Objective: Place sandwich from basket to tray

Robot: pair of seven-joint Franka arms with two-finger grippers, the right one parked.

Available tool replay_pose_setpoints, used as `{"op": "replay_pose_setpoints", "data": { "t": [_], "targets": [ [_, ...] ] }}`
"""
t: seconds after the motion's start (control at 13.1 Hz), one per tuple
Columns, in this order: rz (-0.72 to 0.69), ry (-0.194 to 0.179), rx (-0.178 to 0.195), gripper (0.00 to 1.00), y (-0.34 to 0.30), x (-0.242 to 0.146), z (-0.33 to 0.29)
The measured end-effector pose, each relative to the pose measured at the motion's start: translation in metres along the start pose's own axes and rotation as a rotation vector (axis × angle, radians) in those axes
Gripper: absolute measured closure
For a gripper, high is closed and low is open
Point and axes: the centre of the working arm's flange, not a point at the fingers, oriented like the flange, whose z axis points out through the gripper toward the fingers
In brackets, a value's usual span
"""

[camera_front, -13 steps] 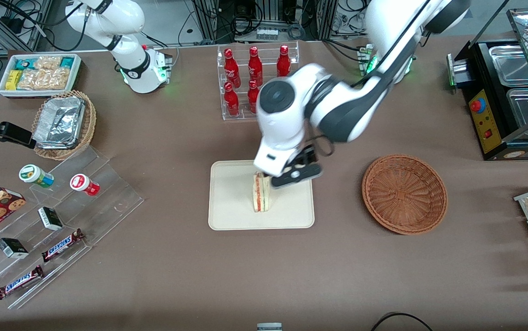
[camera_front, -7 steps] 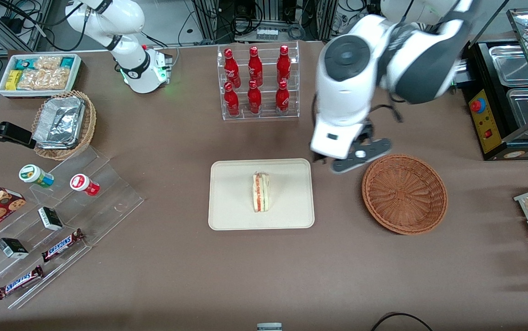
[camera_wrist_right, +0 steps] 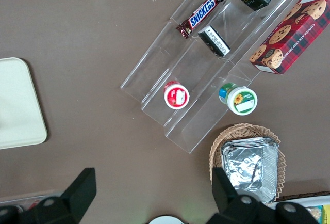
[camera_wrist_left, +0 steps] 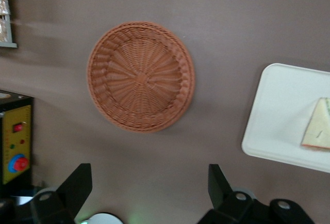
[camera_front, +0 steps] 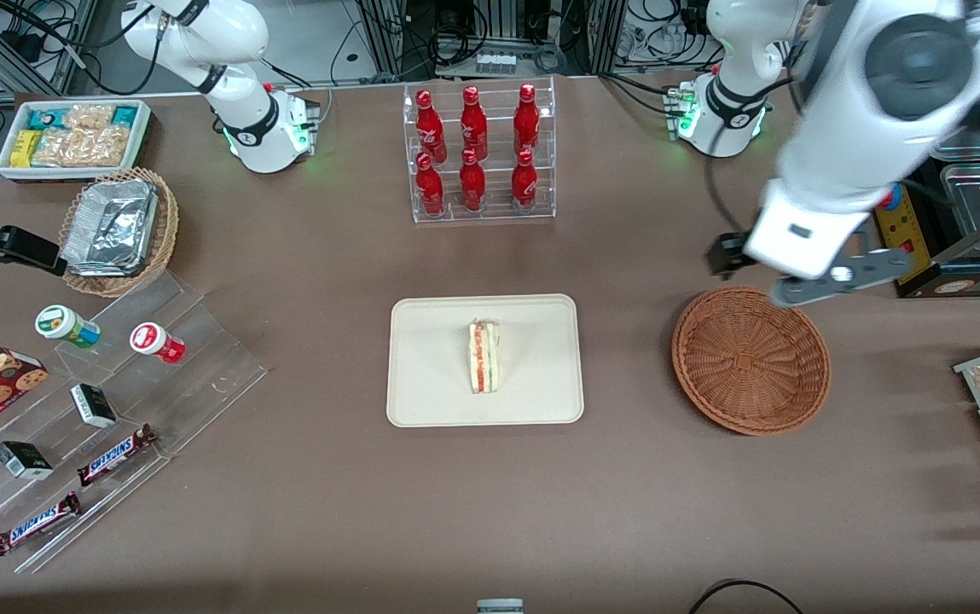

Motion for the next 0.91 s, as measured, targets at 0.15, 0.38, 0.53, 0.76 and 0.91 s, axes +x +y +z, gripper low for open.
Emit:
{"op": "replay_pose_setpoints", "data": {
  "t": [0.15, 0.38, 0.53, 0.76, 0.91],
  "targets": [
    [0.062, -0.029, -0.014, 0.00, -0.052, 0.010, -0.002],
    [0.159, -0.058, -0.031, 0.00, -0.134, 0.013, -0.003],
    [0.200, -0.068, -0.038, 0.00, -0.173, 0.005, 0.000],
    [0.208, -0.083, -0.042, 0.00, -0.188, -0.002, 0.006],
    [0.217, -0.085, -0.043, 0.00, -0.182, -0.003, 0.006]
  ]
}}
